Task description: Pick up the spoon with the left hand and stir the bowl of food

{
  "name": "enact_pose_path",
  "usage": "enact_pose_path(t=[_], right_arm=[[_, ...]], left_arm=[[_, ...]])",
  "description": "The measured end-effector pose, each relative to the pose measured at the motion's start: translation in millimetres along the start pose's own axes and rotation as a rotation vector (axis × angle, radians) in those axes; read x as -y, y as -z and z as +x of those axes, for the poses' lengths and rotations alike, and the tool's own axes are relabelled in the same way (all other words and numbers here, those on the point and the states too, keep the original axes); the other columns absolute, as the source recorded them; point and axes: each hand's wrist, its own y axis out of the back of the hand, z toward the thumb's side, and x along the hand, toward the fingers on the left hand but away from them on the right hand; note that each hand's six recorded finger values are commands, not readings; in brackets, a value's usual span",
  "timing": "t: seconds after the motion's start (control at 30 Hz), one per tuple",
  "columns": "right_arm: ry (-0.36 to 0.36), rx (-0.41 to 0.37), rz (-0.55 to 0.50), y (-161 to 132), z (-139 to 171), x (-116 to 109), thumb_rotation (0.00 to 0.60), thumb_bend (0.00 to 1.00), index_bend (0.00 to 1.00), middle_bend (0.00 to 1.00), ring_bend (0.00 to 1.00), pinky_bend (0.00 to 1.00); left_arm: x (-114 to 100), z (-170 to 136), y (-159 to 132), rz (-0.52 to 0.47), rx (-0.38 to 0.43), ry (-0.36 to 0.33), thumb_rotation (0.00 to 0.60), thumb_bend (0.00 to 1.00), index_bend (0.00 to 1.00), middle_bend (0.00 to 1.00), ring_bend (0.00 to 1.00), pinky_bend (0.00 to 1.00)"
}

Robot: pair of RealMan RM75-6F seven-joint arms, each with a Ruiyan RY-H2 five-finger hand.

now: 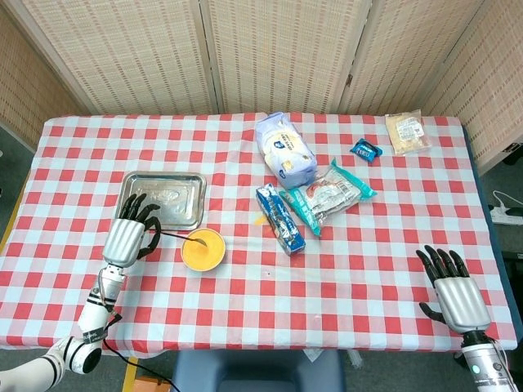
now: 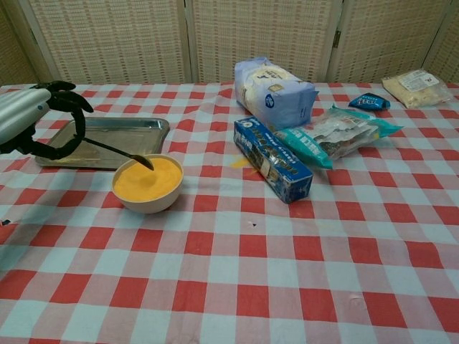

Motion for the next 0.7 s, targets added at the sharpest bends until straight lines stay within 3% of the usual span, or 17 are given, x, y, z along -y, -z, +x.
enact_pose_path(t=[0.4, 0.7], right_arm=[[0.002, -0.026, 0.001, -6.7, 4.2, 0.1, 0.600, 0.12, 0.00, 0.00, 0.00, 0.00], [-0.002, -0.019, 0.002, -5.2, 2.8, 0.9, 0.600, 0.12, 0.00, 0.00, 0.00, 0.00]], left_arm=[[3.9, -28.3, 4.7, 0.049, 0.008, 0.045, 0.600, 0.72, 0.82, 0.24, 0.01, 0.00], [13.8, -18.2, -0.4, 0.068, 0.010, 0.049, 0.600, 0.72, 0.83, 0.24, 0.01, 0.00]])
